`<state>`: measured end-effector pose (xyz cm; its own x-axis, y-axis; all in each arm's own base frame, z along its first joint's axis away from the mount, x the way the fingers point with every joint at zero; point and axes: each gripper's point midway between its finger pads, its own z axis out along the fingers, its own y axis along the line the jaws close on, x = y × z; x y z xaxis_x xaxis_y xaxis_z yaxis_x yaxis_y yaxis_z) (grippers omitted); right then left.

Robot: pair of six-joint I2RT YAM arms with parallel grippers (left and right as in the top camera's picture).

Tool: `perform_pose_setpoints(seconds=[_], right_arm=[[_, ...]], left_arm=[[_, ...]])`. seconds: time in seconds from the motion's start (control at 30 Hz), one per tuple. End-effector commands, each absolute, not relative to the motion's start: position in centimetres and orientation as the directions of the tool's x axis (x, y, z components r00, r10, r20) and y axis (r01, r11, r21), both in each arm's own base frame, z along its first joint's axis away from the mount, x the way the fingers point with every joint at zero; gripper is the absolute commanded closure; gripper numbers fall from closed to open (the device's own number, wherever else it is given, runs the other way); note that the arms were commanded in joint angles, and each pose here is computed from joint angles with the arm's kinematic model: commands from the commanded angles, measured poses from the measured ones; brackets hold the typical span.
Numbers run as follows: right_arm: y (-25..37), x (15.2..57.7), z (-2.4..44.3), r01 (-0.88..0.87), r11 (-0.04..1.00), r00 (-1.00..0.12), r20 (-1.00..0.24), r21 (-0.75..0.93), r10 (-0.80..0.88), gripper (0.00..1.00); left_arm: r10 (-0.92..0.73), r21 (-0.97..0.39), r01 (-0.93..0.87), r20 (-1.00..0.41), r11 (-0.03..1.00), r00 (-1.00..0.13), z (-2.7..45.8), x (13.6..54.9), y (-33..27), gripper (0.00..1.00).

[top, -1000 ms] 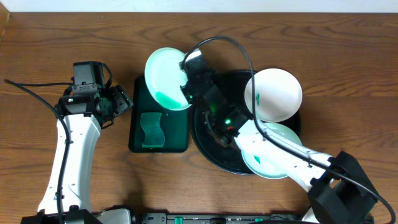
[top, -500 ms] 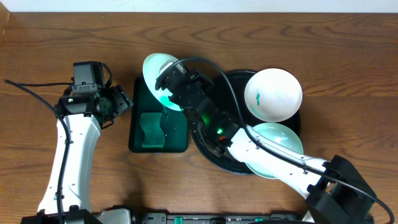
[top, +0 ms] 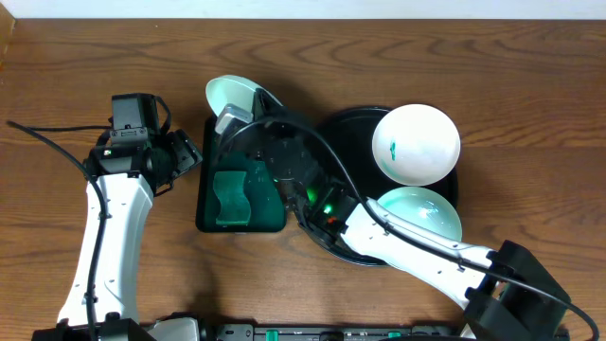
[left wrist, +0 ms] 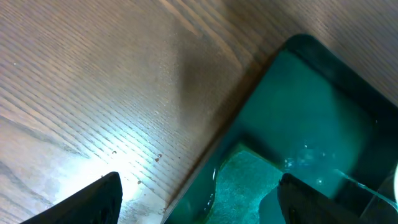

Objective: Clean dirty plates on tray and stack at the side

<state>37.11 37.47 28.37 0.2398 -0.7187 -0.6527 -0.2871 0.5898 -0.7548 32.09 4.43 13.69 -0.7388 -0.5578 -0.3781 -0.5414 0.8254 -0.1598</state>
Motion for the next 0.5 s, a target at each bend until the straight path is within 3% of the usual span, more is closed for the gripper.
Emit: perform_pose_setpoints(seconds=[0.0,0.47], right_arm=[[38.29,35.90,30.96,-0.231,0.526,0.314,-0.575,-0.818,-0.756,0.98],[39.00,35.15,31.02,-0.224,0.483,0.343,-0.533,-0.846,-0.774,0.99]], left_arm=[[-0.557,-0.151,-0.547,-0.395,0.823,-0.730,14.13,32.33,4.85,0.20],[-0.557,-0.151,-0.547,-0.395,0.823,-0.730,14.13,32.33,4.85,0.20]])
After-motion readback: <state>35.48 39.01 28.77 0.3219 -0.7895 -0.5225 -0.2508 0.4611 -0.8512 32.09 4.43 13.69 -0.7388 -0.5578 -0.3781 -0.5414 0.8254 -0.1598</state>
